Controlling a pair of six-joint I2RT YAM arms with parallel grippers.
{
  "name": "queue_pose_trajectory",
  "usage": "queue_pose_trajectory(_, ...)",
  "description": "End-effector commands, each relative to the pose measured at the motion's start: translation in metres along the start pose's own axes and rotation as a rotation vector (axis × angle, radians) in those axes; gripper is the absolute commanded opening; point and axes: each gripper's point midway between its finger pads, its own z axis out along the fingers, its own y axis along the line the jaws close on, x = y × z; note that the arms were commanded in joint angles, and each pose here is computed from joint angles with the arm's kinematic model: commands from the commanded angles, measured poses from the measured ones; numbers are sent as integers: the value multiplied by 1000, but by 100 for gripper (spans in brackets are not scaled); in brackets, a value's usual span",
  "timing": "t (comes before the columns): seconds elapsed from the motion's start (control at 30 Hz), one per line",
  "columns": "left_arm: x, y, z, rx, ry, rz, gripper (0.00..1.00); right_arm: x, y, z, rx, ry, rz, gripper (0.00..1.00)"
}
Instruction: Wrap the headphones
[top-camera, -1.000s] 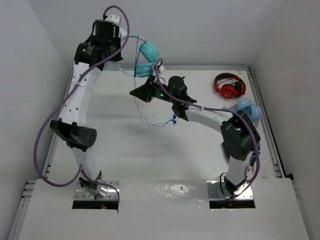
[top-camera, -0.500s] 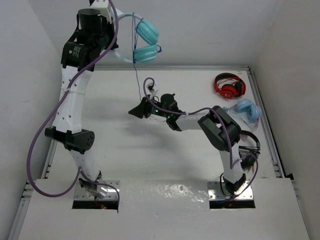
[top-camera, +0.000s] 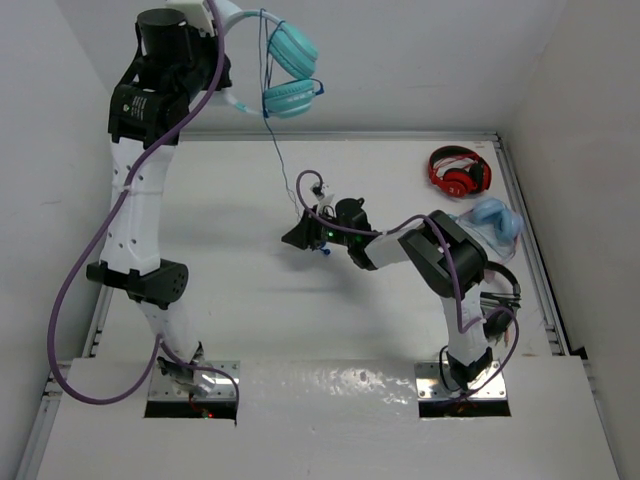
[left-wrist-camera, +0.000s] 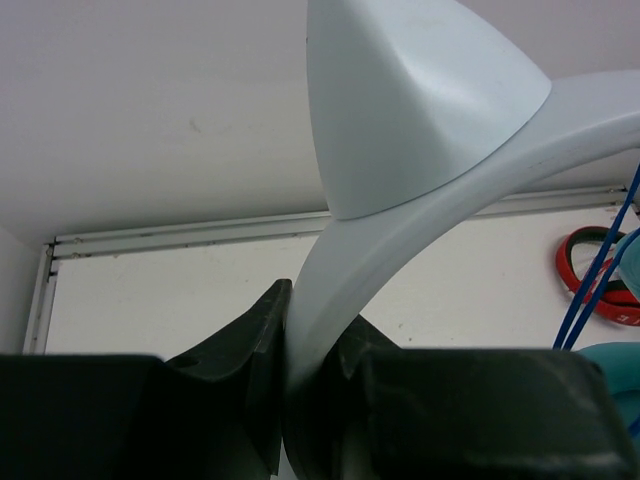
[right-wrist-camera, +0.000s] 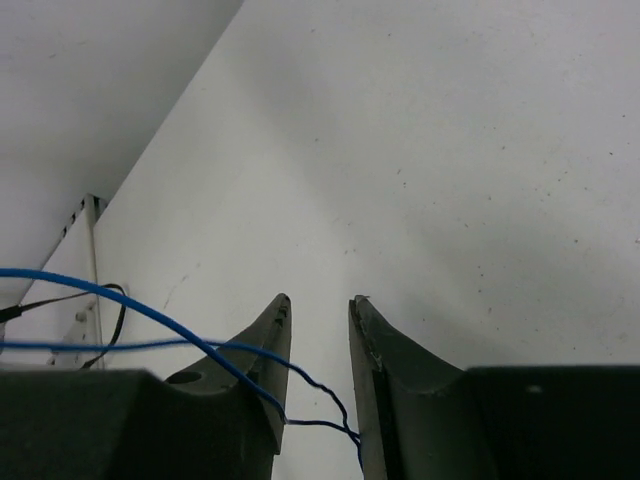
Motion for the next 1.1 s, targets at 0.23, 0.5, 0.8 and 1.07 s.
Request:
queue_pose_trajectory(0.23,-59,-10,-34,61,-194,-57,0,-12,-2,-11,-28,-50,-35,0)
queue_pose_trajectory(0.5,-76,-45,-62,273,-241,-8,0,-41,-83,-25,114,-44,125,0)
queue_pose_trajectory(0.8,24,-88,-49,580,52,141,0,-186,-153,-72,205,-278,89,0)
queue_pose_trajectory(1.07,157,-88,-43,685,406,454,0,-326,-163,-147,325,-387,-108,0)
